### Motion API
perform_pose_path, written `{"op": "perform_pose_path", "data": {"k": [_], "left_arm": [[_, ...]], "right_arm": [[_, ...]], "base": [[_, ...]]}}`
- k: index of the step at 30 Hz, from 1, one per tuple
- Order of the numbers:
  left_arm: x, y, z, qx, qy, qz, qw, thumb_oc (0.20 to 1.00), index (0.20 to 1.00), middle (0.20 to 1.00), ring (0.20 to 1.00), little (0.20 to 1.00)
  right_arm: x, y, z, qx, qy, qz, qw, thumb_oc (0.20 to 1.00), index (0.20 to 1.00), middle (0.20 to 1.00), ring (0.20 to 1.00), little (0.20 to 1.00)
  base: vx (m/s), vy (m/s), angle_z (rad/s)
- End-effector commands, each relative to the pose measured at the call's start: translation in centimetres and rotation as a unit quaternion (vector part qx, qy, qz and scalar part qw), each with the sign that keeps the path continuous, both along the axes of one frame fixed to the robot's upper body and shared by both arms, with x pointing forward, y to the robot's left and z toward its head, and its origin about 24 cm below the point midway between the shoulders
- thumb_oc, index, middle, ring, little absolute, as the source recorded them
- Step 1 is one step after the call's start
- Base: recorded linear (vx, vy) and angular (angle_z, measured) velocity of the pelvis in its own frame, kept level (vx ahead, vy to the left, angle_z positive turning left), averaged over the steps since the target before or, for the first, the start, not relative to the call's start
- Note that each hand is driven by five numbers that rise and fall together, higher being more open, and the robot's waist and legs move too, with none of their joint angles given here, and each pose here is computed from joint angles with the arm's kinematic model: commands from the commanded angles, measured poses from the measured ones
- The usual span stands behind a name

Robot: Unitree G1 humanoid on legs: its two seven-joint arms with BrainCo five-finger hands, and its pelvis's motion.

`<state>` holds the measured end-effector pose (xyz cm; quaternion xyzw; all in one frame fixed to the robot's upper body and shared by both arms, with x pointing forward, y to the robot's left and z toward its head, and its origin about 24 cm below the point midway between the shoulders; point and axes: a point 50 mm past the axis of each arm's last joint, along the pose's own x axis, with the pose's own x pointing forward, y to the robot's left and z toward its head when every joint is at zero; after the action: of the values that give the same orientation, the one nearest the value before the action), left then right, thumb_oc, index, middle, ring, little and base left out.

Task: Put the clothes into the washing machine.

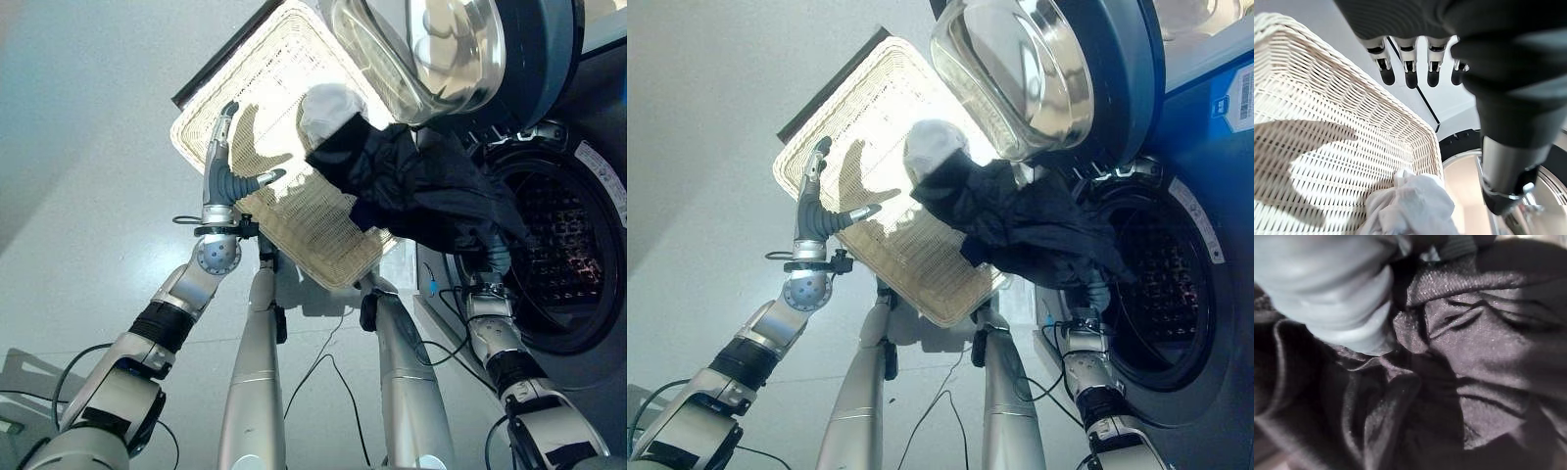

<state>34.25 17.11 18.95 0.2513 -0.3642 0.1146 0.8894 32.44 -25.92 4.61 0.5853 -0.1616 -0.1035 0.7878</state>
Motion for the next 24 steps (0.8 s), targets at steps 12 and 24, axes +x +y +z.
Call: {"op": "perform_pose_path", "data": {"k": [12,24], "left_arm": [[1.6,-0.2,2.3,-0.005,-0.029,0.019,0.999,1.000,1.000,1.000,1.000,1.000],[0.6,2.7,1.5,0.033,-0.018,0.049,0.998,1.000,1.000,1.000,1.000,1.000]], "right_arm": [[-3.9,-14.8,8.6,0.031,0.174,-0.440,0.881,0.200,0.200,0.200,0.200,0.200],[-13.7,-21.8,20.6,0.055,0.190,-0.711,0.675,0.200,0.200,0.200,0.200,0.200]], "base": [[0.01,-0.047,0.00],[0.00,-0.038,-0.06]]}}
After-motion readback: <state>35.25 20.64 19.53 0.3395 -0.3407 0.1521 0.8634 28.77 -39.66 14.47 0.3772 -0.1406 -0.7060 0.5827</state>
